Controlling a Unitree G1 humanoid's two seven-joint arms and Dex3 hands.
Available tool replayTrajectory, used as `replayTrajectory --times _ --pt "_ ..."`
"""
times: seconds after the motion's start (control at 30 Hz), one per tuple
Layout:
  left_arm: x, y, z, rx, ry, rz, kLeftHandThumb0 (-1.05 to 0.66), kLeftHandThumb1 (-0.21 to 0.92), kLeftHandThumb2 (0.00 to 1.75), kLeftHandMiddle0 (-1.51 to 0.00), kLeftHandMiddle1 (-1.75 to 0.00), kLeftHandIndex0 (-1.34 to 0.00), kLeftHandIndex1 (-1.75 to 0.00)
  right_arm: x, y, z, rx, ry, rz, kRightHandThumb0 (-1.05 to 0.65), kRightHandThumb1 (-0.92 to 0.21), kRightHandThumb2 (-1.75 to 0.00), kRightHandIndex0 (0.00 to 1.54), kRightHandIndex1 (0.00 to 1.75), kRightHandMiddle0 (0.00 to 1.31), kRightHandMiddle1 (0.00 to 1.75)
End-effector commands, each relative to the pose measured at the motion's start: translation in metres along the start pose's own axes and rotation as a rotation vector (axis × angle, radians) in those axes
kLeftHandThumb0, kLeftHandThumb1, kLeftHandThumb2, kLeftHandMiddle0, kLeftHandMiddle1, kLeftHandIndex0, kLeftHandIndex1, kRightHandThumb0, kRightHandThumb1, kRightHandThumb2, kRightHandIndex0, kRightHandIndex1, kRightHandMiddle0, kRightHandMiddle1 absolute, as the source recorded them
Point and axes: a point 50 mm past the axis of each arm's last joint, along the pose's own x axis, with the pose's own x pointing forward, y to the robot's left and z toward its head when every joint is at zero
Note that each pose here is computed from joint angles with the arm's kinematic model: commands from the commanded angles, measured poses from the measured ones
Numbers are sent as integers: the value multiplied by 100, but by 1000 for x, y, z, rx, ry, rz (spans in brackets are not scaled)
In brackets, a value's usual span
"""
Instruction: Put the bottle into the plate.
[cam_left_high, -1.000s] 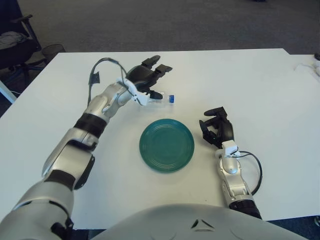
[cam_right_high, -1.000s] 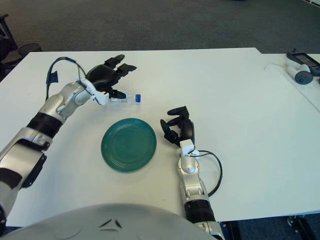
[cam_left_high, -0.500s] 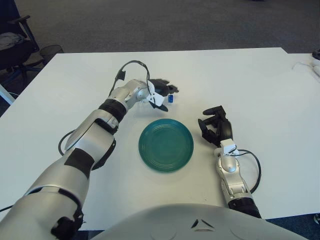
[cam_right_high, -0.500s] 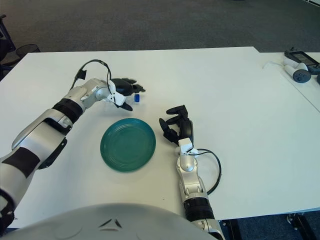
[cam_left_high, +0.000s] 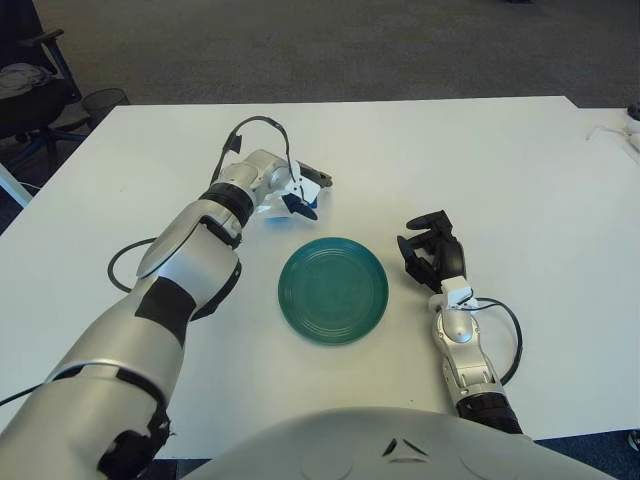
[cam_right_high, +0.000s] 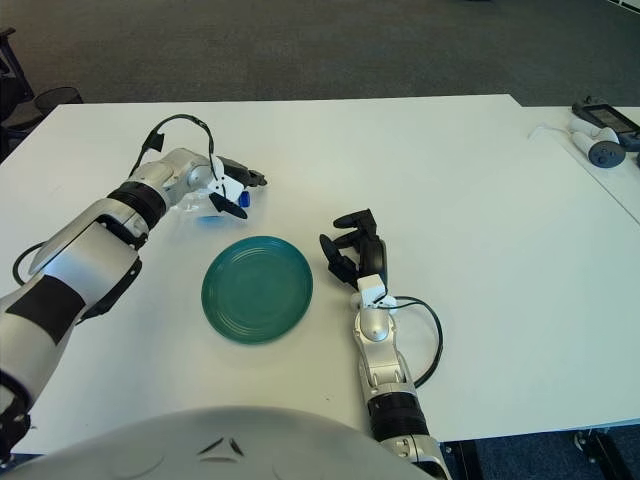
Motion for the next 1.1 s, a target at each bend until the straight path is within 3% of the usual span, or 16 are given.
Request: replayTrajectory --times 0.0,0.27,0.53,1.07 --pt "-2 1 -11 -32 53 21 -92 92 52 -5 0 0 -22 -25 -3 -43 -28 240 9 0 -91 -37 45 139 21 162" --pt "-10 10 -24 -54 100 91 -90 92 53 -7 -1 0 -26 -23 -5 -44 -23 251 5 0 -92 -37 43 138 21 165" --pt "-12 14 -27 -66 128 142 -90 92 54 -9 -1 0 -32 -22 -5 -45 -10 257 3 0 -92 -37 42 138 22 165" --pt "-17 14 -32 -114 74 289 -89 92 47 -11 -1 0 -48 -21 -4 -45 -4 264 4 0 -92 -37 41 138 23 165"
